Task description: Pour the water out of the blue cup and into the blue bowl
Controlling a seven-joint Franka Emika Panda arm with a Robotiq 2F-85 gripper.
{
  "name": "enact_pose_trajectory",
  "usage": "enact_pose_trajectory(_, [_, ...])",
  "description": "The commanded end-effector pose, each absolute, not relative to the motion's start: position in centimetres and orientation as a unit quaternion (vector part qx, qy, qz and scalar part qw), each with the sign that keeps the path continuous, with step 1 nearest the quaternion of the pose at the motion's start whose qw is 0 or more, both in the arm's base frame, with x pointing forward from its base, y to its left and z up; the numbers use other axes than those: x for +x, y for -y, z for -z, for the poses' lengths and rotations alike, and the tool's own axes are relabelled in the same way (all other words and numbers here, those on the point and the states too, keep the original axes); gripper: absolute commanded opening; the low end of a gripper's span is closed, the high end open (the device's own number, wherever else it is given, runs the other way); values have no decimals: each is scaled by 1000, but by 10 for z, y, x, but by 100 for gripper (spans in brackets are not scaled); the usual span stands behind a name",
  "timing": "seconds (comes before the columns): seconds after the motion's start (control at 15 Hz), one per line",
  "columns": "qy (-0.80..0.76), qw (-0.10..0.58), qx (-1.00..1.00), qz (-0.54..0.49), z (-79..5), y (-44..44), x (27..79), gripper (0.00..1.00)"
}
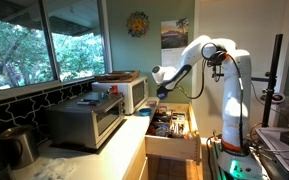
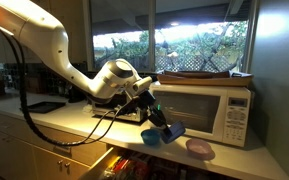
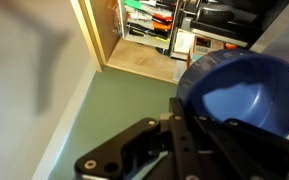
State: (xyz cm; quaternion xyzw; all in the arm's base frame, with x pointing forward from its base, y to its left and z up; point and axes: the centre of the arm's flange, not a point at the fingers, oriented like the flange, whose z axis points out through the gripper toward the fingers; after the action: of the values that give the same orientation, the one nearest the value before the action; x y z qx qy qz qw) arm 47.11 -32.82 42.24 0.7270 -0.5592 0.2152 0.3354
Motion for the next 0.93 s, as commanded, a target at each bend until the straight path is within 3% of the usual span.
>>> enact_pose_trajectory(0.0, [580, 329, 716, -207, -420, 329, 475, 1])
enact_pose_trajectory(0.33, [682, 252, 677, -111, -399, 342, 477, 1])
enact_pose_trajectory(0.87, [798, 104, 587, -91, -426, 375, 500, 1])
